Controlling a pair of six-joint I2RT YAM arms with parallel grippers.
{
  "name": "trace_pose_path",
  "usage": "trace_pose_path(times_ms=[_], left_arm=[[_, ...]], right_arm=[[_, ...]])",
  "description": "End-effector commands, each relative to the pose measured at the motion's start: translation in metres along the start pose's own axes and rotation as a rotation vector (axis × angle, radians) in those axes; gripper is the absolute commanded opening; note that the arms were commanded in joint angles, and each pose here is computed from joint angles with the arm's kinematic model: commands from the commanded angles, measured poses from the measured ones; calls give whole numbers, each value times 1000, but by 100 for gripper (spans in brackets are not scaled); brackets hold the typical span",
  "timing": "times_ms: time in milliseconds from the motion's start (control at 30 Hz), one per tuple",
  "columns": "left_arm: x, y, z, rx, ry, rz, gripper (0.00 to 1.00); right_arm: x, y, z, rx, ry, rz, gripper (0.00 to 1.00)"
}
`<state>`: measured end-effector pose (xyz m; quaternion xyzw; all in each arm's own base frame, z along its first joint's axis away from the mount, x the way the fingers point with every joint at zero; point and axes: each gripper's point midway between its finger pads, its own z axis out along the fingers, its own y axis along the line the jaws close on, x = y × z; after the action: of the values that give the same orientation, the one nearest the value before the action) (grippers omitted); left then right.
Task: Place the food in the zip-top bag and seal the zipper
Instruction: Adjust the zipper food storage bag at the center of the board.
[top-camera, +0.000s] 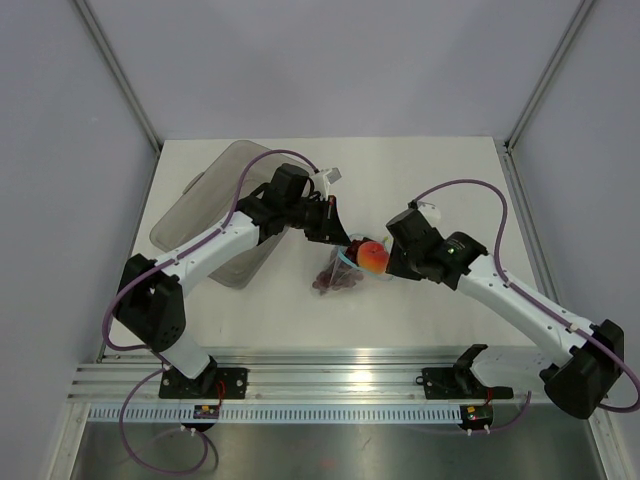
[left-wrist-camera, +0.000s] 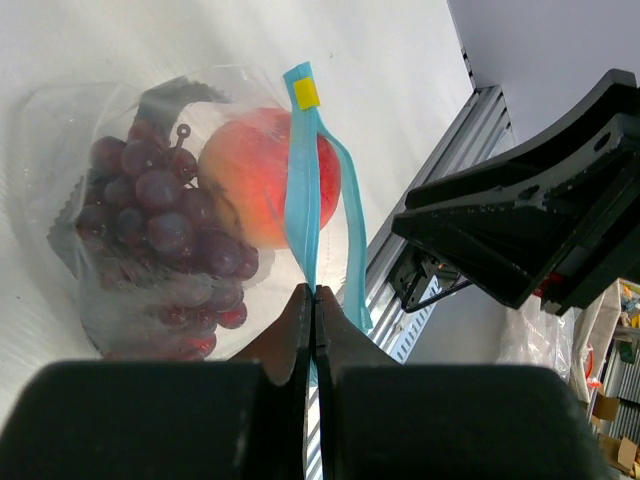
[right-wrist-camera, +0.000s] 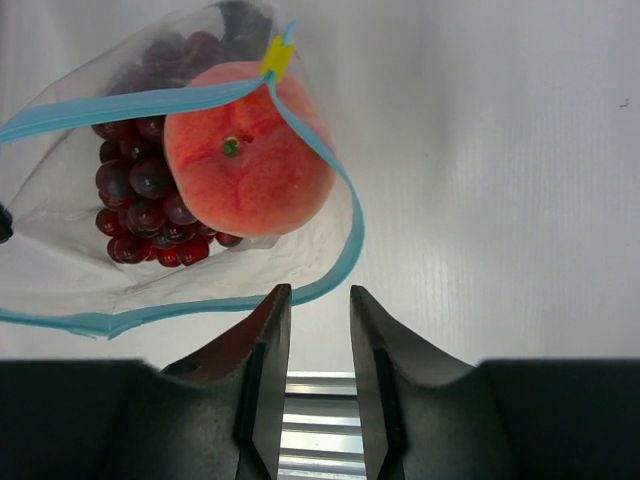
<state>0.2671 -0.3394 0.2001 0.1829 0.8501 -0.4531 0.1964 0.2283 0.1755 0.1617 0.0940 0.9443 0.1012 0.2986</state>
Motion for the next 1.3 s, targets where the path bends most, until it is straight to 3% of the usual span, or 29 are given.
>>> trace_pose_path(times_ms=[0,400,500,600,633,667,867,1100,1267], left_arm=[[-16,-34,-17,98,-69,78,0],[-17,-37,-17,110,-63,84,0],[-18,-40,-18,119,-61,91,0],[-18,-40,-18,119,-58,96,0],[-18,-40,-18,122,-54,94,0],[-17,-40,-17,125,-49,95,0],[-16,-38,-15,122,-19,118,0],[-22,-33,-13,88,0,161,0],[-21,-37,-13,119,11,169,0]], right_arm=[[-13,-14,-1,26,-55,35,37],[-17,-24,31,10,-22,8,43],[-20,-21,37,-8,-27,-16,39],[-21,-7,42,-88,-39,-38,17],[-23,-3,42,-110,-46,-35,3],[-22,-1,43,-117,-45,-31,0],[-24,2,33,-160,-75,7,0],[-39,6,-8,-234,-155,60,0],[-34,-14,3,-111,-132,60,0]])
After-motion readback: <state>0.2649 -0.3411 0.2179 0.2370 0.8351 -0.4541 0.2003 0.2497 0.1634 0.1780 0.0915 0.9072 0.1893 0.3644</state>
